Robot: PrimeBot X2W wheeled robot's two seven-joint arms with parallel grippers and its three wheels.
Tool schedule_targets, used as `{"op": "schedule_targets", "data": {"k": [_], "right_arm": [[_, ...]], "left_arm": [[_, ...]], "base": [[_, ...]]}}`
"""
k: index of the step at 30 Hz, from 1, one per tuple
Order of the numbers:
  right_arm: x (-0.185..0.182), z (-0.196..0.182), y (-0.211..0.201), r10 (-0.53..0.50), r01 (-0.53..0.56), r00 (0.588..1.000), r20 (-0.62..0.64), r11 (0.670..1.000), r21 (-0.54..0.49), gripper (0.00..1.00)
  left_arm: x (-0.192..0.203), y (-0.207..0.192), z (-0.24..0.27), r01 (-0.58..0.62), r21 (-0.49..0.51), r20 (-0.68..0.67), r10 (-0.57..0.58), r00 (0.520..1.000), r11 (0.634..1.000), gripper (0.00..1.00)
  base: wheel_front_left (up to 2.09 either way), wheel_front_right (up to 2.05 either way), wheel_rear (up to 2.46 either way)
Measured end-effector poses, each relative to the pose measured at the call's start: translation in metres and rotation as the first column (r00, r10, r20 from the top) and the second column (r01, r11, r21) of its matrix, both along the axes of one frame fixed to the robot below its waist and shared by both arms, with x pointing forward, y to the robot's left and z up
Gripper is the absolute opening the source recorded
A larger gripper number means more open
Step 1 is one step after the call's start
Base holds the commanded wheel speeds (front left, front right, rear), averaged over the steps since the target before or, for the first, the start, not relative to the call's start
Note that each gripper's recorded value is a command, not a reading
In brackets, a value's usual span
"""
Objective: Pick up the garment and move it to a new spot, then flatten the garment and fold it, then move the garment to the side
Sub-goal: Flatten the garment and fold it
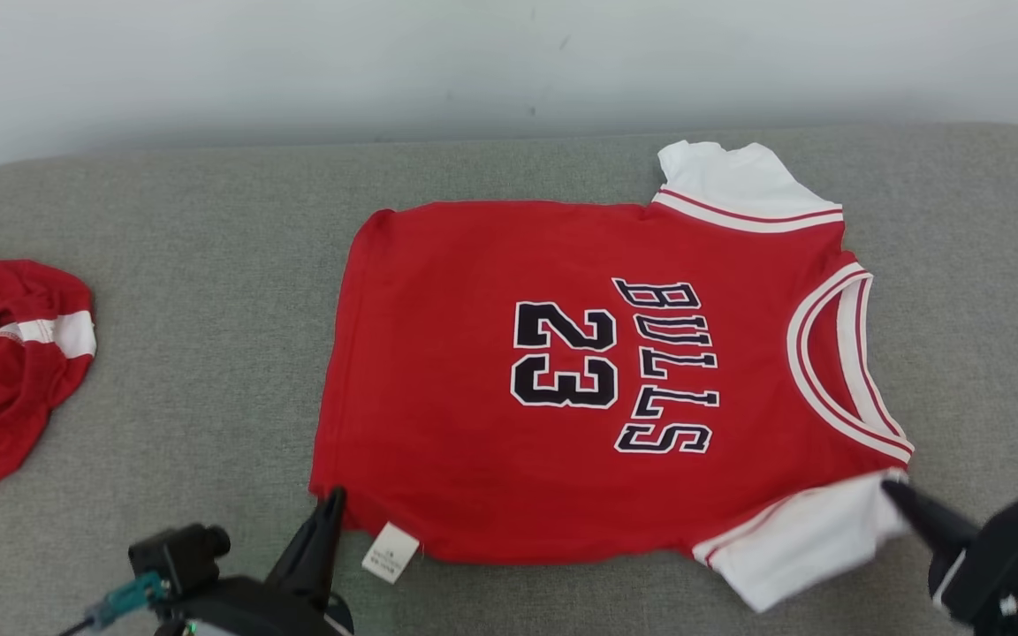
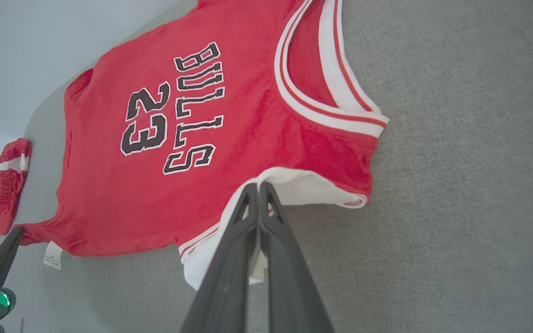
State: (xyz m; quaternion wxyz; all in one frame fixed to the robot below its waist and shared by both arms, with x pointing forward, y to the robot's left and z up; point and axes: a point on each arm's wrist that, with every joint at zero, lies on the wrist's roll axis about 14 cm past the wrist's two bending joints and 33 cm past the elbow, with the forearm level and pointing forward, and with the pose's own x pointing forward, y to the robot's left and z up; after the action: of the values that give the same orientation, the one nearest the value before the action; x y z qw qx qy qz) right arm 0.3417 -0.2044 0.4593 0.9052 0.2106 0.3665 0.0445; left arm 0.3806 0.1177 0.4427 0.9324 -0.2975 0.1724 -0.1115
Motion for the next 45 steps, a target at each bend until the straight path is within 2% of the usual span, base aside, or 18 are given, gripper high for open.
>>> {"op": "schedule_targets", "data": {"k": [5,7,15,26,45], "right_arm": [[0.054,0.035,0.001,-0.043,0.036,0.979,0.201,0.999,0.035,0.00],[0.068,0.038,0.003,-0.048,0.040,0.973,0.227,0.998,0.041,0.00],[0.100,0.020,0.012,-0.040,0.037,0.975,0.216,0.999,0.018,0.00],[0.140,0.014,0.009,-0.088,0.083,0.963,0.255,0.996,0.032,0.00],[0.170,0.015,0.008,-0.118,0.119,0.945,0.306,0.993,0.016,0.00]], "left_arm": [[0.030,-0.008,0.008,0.011,0.014,0.022,-0.011,1.000,1.000,0.00],[0.040,-0.010,0.009,0.008,0.019,0.023,-0.008,1.000,1.000,0.00],[0.069,-0.004,-0.002,-0.045,0.076,0.015,0.044,0.999,0.996,0.00],[0.089,0.002,-0.015,-0.082,0.108,0.024,0.080,0.997,0.991,0.00],[0.105,0.010,-0.013,-0.114,0.133,0.061,0.106,0.992,0.985,0.00]], "base": [[0.00,0.00,0.00],[0.00,0.00,0.00],[0.00,0.00,0.00],[0.00,0.00,0.00],[0.00,0.00,0.00]]}}
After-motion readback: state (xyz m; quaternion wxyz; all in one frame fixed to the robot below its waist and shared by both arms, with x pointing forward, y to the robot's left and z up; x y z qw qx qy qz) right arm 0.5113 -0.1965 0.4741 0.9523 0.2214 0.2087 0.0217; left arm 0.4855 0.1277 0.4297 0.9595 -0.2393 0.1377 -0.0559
